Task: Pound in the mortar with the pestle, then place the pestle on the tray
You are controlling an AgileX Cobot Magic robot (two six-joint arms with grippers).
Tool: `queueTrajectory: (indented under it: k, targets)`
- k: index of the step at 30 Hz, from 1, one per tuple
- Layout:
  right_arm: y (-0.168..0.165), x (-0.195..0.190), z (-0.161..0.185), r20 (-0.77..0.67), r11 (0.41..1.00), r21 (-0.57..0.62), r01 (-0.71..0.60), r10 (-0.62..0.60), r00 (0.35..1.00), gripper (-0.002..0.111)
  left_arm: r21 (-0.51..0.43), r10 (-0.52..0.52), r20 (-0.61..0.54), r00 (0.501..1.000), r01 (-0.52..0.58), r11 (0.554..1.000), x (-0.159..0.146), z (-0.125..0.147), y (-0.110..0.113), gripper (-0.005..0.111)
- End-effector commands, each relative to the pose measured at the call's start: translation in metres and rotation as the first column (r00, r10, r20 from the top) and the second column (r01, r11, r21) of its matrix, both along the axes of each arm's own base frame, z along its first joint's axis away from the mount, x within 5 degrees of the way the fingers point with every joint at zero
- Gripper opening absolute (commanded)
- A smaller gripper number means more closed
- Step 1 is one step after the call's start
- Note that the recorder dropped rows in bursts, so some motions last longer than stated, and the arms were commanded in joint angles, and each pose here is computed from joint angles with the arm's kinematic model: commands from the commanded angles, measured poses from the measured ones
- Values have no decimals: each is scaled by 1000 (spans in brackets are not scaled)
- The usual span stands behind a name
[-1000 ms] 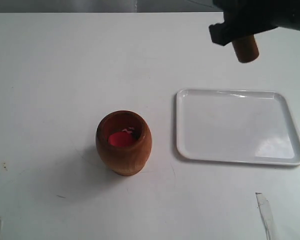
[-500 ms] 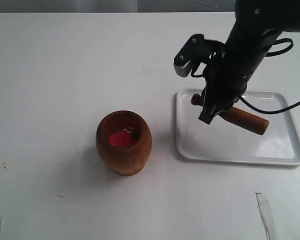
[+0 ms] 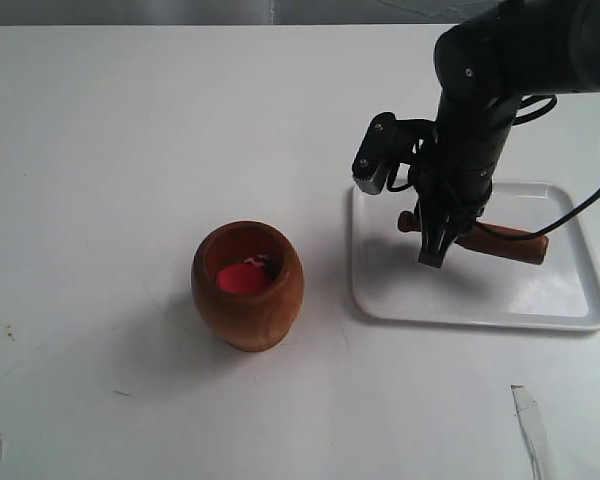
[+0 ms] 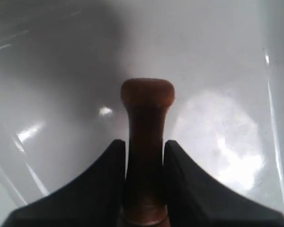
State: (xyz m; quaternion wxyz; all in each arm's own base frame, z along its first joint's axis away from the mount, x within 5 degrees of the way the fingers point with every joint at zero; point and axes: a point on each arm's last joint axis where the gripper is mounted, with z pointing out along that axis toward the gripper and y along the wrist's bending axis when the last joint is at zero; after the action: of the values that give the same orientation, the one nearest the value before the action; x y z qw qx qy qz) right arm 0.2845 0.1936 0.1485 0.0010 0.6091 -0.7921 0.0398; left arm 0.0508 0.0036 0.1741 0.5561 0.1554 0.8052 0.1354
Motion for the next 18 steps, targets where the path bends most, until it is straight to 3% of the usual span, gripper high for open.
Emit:
queueTrajectory:
  k: [1, 4, 6, 14, 18]
  targets:
    - [1, 0, 4, -10, 1000, 9, 20, -20, 1000, 40, -15, -6, 4, 1000, 6, 1000, 0, 0, -1, 0]
    - [0, 0, 4, -10, 998, 2, 57, -57, 998, 71, -15, -6, 4, 1000, 6, 1000, 0, 0, -1, 0]
    - [-1, 0, 4, -2, 997, -11, 72, -73, 997, 82, -15, -6, 4, 1000, 6, 1000, 0, 0, -1, 0]
    - [-10, 5, 29, 134, 996, -39, 84, -78, 988, 82, -15, -6, 4, 1000, 6, 1000, 0, 0, -1, 0]
    - [-18, 6, 85, 370, 983, 96, 159, -183, 911, 78, -15, -6, 4, 1000, 6, 1000, 0, 0, -1, 0]
